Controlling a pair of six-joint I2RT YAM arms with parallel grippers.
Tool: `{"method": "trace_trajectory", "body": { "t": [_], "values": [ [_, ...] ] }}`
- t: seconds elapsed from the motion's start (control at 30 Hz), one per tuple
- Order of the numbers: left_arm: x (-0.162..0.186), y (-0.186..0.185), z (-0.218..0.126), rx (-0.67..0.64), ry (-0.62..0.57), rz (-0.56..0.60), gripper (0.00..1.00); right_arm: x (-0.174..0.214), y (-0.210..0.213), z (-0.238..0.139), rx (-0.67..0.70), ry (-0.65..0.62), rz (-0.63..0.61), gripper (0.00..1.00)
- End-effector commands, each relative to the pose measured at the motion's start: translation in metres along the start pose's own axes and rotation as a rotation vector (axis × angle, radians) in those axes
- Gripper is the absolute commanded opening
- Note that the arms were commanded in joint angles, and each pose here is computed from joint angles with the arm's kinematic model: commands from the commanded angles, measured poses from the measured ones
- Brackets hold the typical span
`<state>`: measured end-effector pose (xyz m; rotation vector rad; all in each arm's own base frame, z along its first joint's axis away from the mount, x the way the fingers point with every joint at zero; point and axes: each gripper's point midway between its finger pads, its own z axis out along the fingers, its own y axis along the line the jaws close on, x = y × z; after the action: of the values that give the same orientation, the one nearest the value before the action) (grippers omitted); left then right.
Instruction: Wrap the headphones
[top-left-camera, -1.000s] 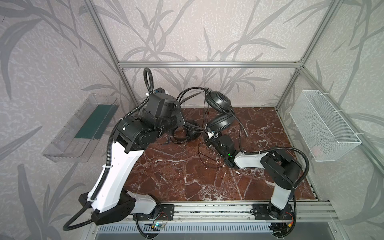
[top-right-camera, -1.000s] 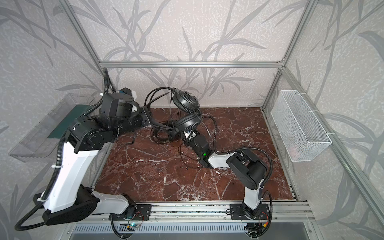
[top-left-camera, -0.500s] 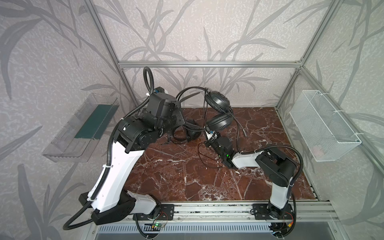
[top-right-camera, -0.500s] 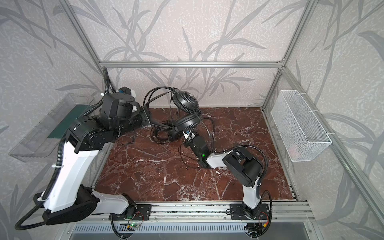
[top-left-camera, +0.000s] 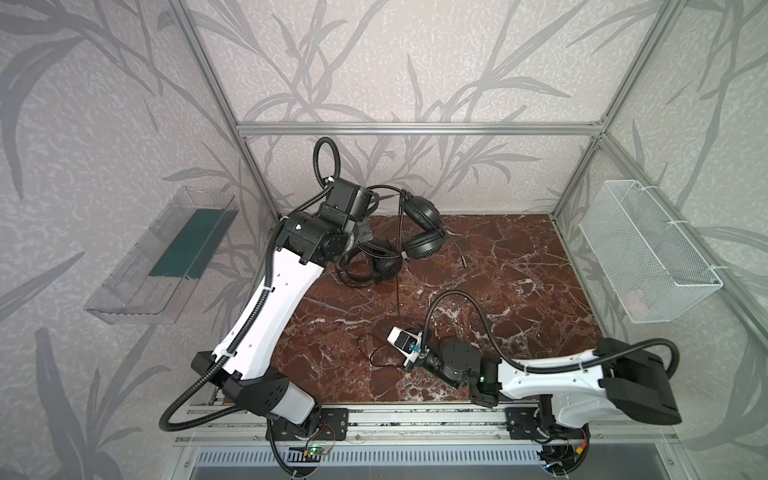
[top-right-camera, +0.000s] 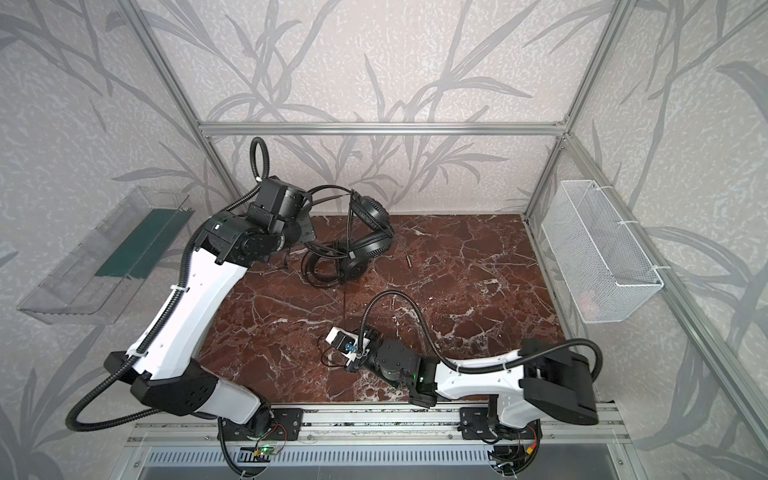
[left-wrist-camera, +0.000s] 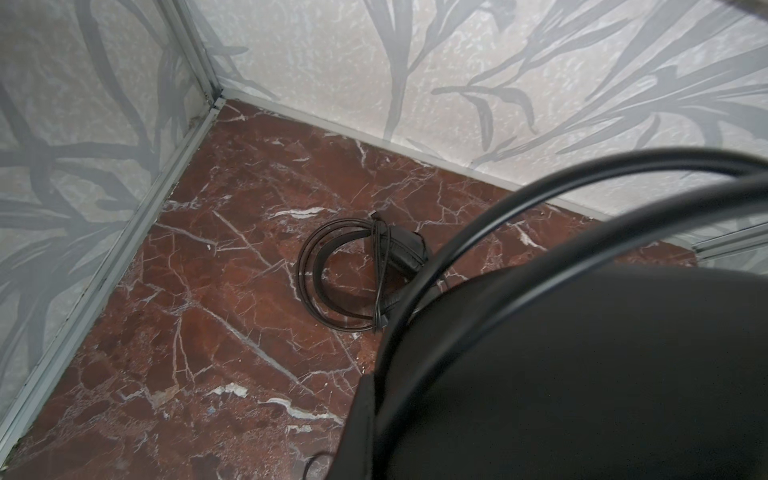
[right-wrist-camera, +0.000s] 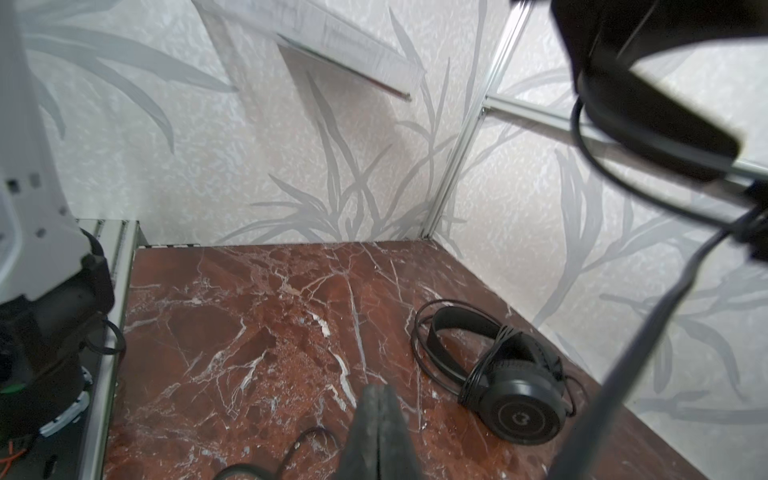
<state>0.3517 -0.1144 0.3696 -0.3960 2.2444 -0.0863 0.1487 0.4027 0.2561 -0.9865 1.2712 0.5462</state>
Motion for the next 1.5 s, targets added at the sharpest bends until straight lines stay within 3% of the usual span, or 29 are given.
{"method": "trace_trajectory", "body": {
  "t": [0.0,0.1,0.33,0.53,0.83,1.0,1.2,1.47],
  "values": [
    [-0.027,-0.008,0.007,0.019,-0.121,-0.122,0.00,-0.007,0.003,-0.015,-0.063,0.116,-0.053,0.00],
    [-0.012,-0.004,0.021,-0.013,-0.091,-0.099,0.00,-0.032,-0.010,-0.020,-0.039,0.100,-0.110,0.00],
    [0.031,0.011,0.046,-0.063,-0.004,-0.039,0.00,-0.062,-0.061,-0.021,0.124,0.173,-0.419,0.00],
    [0.061,0.027,0.054,-0.088,0.046,-0.011,0.00,-0.061,-0.101,-0.010,0.230,0.309,-0.640,0.00],
    [0.084,0.040,0.059,-0.113,0.094,0.041,0.00,-0.068,-0.142,-0.013,0.298,0.398,-0.868,0.00],
    [0.090,0.039,0.060,-0.100,0.114,0.053,0.00,-0.070,-0.153,-0.013,0.291,0.402,-0.852,0.00],
    [0.105,0.032,0.064,-0.063,0.165,0.086,0.00,-0.094,-0.168,0.000,0.386,0.344,-0.878,0.02],
    [0.125,0.037,0.064,-0.058,0.198,0.114,0.00,-0.129,-0.221,0.007,0.537,0.223,-0.715,0.13]
  ]
}}
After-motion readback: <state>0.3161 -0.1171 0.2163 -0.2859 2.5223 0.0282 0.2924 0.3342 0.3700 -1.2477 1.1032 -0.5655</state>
